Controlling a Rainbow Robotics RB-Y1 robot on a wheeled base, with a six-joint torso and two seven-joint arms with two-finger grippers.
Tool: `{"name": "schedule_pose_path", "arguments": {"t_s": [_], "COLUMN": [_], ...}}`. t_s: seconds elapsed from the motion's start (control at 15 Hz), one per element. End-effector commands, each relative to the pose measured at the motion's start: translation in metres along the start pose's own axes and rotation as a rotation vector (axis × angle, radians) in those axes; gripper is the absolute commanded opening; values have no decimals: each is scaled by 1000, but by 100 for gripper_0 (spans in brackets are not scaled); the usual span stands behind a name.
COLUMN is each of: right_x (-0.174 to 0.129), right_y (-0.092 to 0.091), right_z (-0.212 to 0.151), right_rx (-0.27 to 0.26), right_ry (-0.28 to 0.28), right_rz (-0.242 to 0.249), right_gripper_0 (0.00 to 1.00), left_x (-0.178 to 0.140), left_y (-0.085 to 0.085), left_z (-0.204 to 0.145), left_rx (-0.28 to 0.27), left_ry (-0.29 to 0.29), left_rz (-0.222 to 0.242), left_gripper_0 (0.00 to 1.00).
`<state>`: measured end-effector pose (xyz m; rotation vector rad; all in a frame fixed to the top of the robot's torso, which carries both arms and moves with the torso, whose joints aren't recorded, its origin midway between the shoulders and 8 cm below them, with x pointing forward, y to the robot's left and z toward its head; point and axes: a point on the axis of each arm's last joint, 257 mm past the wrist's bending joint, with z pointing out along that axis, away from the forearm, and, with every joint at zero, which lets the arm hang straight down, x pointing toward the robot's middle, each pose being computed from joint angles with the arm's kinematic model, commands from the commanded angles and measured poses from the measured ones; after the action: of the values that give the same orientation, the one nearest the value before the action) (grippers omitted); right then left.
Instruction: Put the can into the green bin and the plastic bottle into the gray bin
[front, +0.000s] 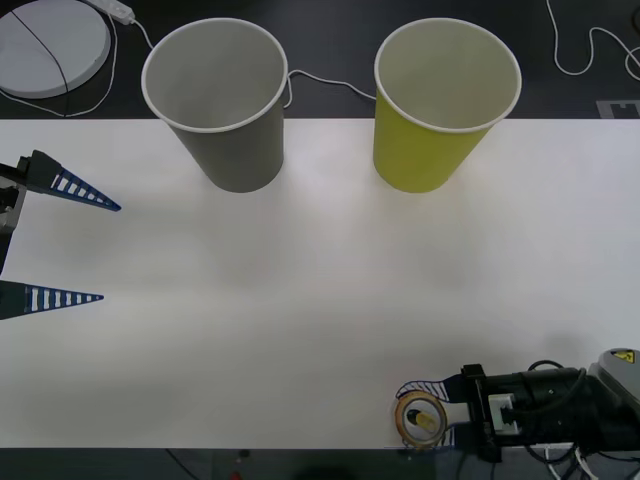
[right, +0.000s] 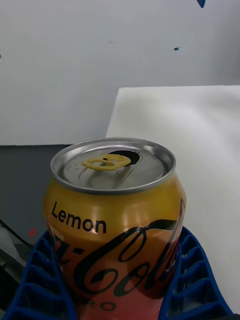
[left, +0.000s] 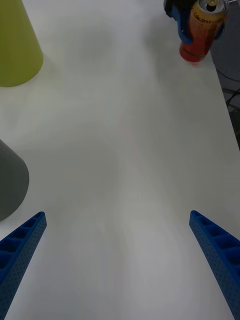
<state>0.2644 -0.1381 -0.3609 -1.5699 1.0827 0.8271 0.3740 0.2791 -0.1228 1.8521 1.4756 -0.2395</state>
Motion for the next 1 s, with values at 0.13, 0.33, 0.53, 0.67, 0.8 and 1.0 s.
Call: {"name": "schedule_pose_path", "arguments": {"t_s": [0.13, 0.33, 0.53, 0.67, 0.8, 1.0], "right_x": [-17, -33, -45, -57, -66, -87], "right_y": [-17, -34, -61, -78, -89, -107], "right_z": [-26, -48, -76, -91, -98, -114], "right_rx": [-63, -87, -38, 14, 48, 105], "right_ry": [67, 135, 248, 294, 306, 336], "right_rz": [-4, 11, 18, 50, 102, 180], "right_gripper_0": [0, 0, 0, 0, 0, 0], "left_x": [0, 0, 0, 0, 0, 0], "left_y": [0, 0, 0, 0, 0, 0], "left_z": [0, 0, 0, 0, 0, 0], "left_rx": [0, 0, 0, 0, 0, 0], "left_ry": [0, 0, 0, 0, 0, 0], "left_rz": [0, 0, 0, 0, 0, 0], "left_gripper_0": [100, 100, 100, 100, 100, 100]}}
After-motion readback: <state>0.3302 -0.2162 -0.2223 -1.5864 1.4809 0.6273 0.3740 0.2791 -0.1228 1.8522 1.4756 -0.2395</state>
